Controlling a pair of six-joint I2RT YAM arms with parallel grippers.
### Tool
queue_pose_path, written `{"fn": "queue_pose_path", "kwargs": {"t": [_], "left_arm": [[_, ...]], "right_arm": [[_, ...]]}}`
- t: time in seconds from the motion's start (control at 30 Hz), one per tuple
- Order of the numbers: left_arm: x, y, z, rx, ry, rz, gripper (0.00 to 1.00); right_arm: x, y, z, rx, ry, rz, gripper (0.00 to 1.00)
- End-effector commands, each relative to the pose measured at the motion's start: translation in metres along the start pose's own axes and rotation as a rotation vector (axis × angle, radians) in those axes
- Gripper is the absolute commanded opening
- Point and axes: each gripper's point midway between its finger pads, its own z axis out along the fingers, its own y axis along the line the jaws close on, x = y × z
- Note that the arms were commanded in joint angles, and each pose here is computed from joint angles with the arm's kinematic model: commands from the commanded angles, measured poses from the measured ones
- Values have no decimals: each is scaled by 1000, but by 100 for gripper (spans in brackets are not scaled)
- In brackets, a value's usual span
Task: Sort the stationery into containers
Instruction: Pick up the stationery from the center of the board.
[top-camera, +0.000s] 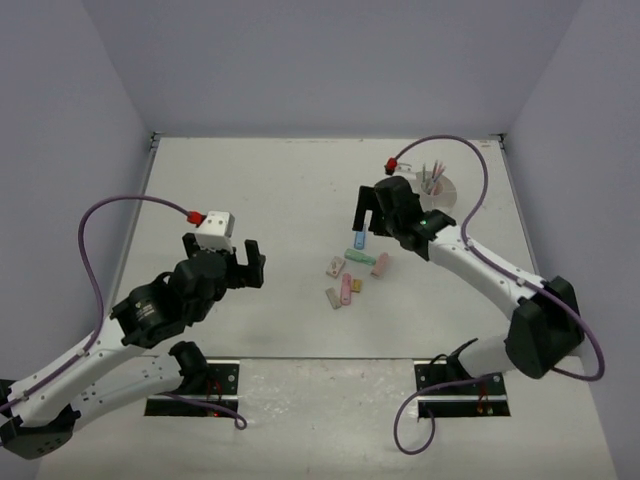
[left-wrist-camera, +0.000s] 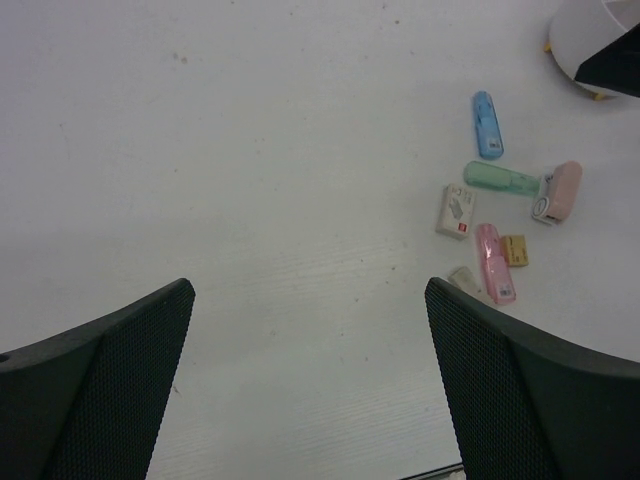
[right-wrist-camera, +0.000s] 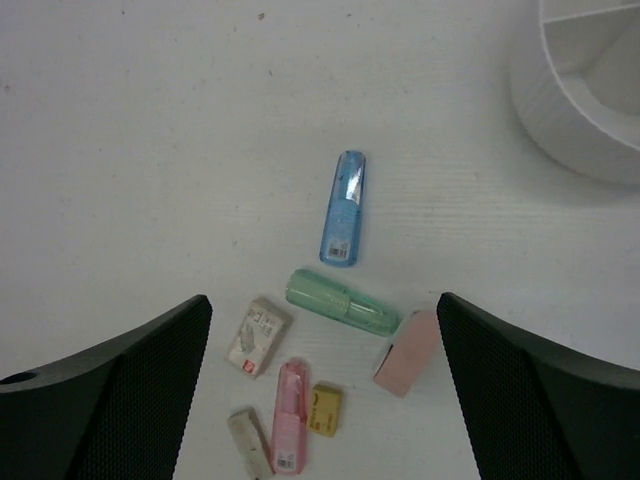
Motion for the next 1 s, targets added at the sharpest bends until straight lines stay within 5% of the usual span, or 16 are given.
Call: {"fn": "queue_pose_path", "kwargs": {"t": [0.0, 0.13, 0.57, 0.97], "left_arm": [[-8, -1, -3, 10, -25, -42, 100], [-7, -3, -3, 23, -22, -39, 100], [-6, -8, -3, 52, -19, -29, 100], [-7, -9, -5, 63, -26, -35, 100]], "right_arm": [[15, 21, 35, 9, 183, -8, 88], [22, 19, 73, 96, 283, -44, 73], [41, -13, 140, 226, 424, -45, 52], [63, -19, 150, 212, 516, -41, 38]]}}
